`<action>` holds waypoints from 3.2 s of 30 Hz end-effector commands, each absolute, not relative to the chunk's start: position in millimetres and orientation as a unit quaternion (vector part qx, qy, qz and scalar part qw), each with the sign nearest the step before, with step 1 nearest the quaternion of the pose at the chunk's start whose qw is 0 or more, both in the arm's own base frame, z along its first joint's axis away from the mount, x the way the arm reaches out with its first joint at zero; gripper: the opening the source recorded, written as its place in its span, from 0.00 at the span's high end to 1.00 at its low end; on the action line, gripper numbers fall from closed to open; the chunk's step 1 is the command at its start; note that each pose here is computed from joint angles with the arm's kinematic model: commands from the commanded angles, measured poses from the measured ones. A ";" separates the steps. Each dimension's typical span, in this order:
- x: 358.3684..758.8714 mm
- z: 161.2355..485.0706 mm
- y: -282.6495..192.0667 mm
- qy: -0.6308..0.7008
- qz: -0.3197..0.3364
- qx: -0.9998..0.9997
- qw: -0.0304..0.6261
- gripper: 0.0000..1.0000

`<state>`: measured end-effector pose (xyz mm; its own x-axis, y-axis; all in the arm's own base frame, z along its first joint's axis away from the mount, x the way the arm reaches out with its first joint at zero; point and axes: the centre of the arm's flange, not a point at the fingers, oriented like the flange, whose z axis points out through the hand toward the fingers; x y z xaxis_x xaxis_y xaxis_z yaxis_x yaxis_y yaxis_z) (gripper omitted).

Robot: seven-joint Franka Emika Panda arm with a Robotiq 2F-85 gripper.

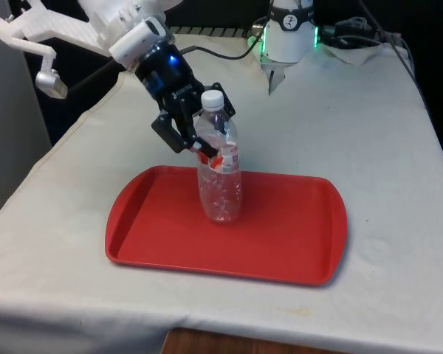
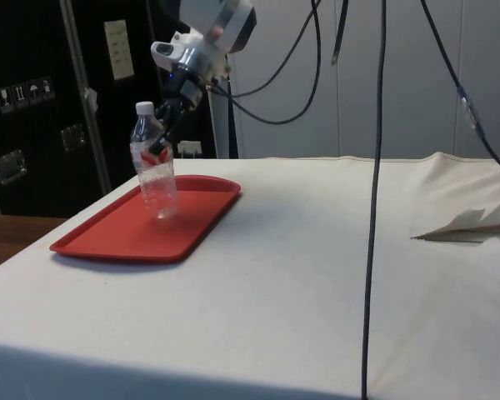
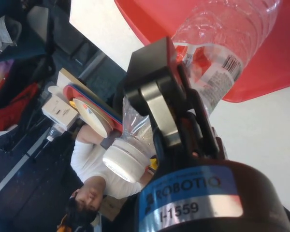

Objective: Place the bottle upright on the tray.

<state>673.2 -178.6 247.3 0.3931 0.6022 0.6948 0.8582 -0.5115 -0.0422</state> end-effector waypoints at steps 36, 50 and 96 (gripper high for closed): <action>672.2 242.1 -178.6 -0.450 -0.325 -0.804 0.210 1.00; 672.5 237.0 -176.1 -0.451 -0.323 -0.805 0.212 1.00; 671.0 237.3 -175.7 -0.452 -0.322 -0.803 0.219 0.00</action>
<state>671.0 -175.1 237.1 0.3842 0.5842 0.7149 0.8672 -0.4939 -0.0624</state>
